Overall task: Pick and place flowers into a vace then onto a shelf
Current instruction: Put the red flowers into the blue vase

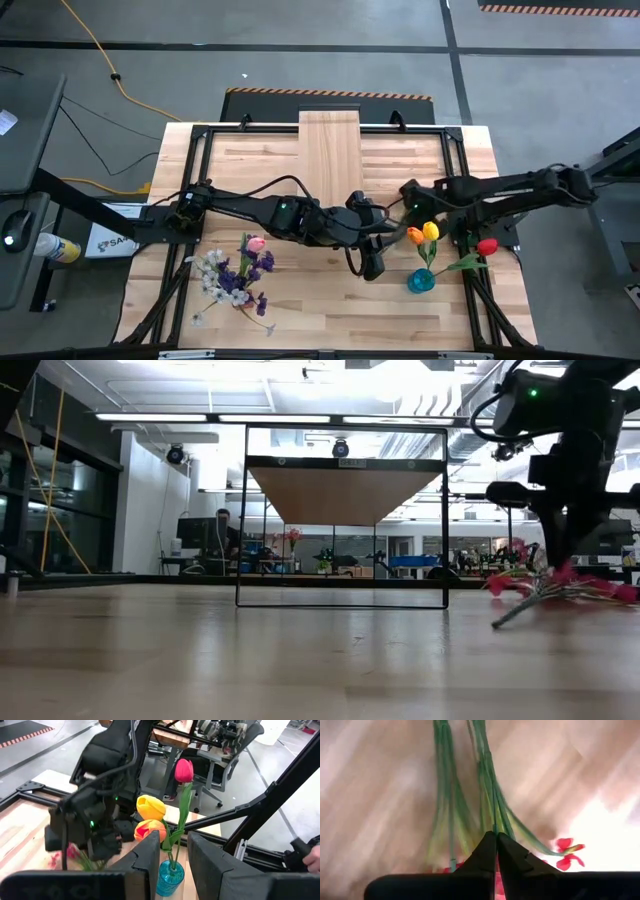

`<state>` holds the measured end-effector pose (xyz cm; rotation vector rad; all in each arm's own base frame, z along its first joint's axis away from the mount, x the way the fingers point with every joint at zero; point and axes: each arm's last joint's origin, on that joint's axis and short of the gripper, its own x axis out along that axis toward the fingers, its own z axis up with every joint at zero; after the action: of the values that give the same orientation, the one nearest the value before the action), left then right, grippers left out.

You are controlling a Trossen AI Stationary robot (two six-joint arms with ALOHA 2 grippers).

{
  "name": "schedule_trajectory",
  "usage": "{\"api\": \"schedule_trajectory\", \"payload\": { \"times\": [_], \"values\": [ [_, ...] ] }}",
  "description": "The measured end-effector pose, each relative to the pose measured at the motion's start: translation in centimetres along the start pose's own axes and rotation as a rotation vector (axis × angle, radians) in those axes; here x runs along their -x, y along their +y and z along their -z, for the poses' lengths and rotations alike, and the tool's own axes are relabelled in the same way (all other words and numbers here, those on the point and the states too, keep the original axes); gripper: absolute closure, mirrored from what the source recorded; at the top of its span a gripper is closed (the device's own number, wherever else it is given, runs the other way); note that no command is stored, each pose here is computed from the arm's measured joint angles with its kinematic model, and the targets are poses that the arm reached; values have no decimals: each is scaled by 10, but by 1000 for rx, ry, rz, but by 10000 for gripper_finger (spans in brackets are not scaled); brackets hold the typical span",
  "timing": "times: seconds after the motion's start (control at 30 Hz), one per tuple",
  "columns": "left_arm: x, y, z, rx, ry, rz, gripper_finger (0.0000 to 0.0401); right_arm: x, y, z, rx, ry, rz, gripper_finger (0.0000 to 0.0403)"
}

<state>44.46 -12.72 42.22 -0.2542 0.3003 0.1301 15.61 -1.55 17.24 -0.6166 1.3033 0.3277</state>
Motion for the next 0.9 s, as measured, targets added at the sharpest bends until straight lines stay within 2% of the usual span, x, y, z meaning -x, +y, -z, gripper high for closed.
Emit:
{"api": "schedule_trajectory", "payload": {
  "times": [0.3,0.6,0.9],
  "values": [
    [0,0,0,2,-4,2,268,15,-4,24,-33,83,96,402],
    [0,0,0,22,-5,2,268,25,-6,35,-62,148,204,403],
    [0,0,0,30,-5,2,268,33,-9,40,8,217,333,403]
  ]
}}
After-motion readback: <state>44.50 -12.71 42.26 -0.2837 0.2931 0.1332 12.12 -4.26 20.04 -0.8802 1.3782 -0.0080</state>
